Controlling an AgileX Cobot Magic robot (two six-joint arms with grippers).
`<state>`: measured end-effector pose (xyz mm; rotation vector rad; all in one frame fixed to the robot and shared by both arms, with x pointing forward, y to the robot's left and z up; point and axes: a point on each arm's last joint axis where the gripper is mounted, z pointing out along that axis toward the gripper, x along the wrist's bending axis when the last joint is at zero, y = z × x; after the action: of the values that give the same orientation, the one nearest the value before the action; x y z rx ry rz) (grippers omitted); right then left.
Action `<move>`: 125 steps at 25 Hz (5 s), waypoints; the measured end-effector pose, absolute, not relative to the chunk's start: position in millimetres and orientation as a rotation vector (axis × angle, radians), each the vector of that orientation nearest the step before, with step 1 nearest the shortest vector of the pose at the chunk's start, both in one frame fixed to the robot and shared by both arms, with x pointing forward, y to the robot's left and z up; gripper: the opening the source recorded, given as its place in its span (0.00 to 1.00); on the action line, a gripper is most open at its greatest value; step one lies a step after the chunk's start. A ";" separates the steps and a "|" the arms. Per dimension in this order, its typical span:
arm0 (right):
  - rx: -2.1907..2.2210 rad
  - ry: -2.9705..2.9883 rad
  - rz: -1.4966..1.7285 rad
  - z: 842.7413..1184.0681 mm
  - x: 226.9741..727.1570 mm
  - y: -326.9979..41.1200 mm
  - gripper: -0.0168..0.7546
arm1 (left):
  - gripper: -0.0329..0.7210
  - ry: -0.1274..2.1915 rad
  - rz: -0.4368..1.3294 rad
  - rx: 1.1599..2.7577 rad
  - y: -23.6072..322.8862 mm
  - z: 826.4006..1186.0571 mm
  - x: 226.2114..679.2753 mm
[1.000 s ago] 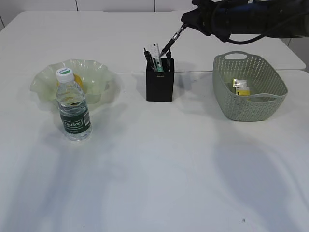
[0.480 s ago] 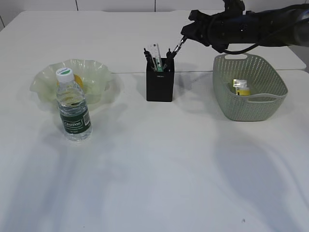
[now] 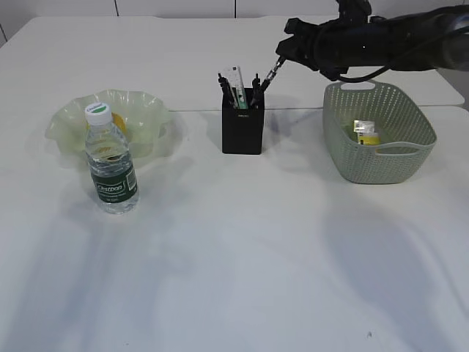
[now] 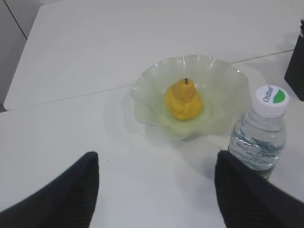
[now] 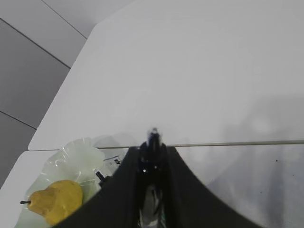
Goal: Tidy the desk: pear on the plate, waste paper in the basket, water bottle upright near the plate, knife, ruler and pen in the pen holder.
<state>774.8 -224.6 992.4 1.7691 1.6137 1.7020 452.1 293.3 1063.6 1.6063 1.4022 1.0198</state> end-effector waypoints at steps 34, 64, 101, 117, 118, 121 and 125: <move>1.790 1.739 1.696 960.8 774.8 -195.7 0.42 | 0.76 1.401 1.021 1.607 293.4 1063.6 452.1; 1.721 1.692 1.907 1119.0 713.3 -233.1 0.42 | 0.76 1.369 0.993 1.580 292.7 1098.5 374.1; 1.548 1.683 1.988 1208.8 559.7 -234.1 0.42 | 0.74 1.656 1.094 1.452 320.0 1089.0 203.9; 1.491 1.678 2.010 1214.1 482.9 -235.1 0.42 | 0.74 1.694 1.058 1.518 318.9 1061.7 223.0; 1.486 1.677 2.012 1213.9 477.7 -235.2 0.42 | 0.74 1.697 1.056 1.521 318.9 1060.6 223.5; 1.473 1.677 2.017 1213.1 463.9 -235.2 0.42 | 0.74 1.690 1.060 1.518 318.8 1060.5 224.6; 1.441 1.672 2.028 1213.9 443.1 -235.4 0.42 | 0.74 1.673 1.070 1.511 318.4 1058.7 228.0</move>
<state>443.1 -235.4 1213.9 1.4408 1.6720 2.0282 228.0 318.4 1058.7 1.5110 1.6726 1.0702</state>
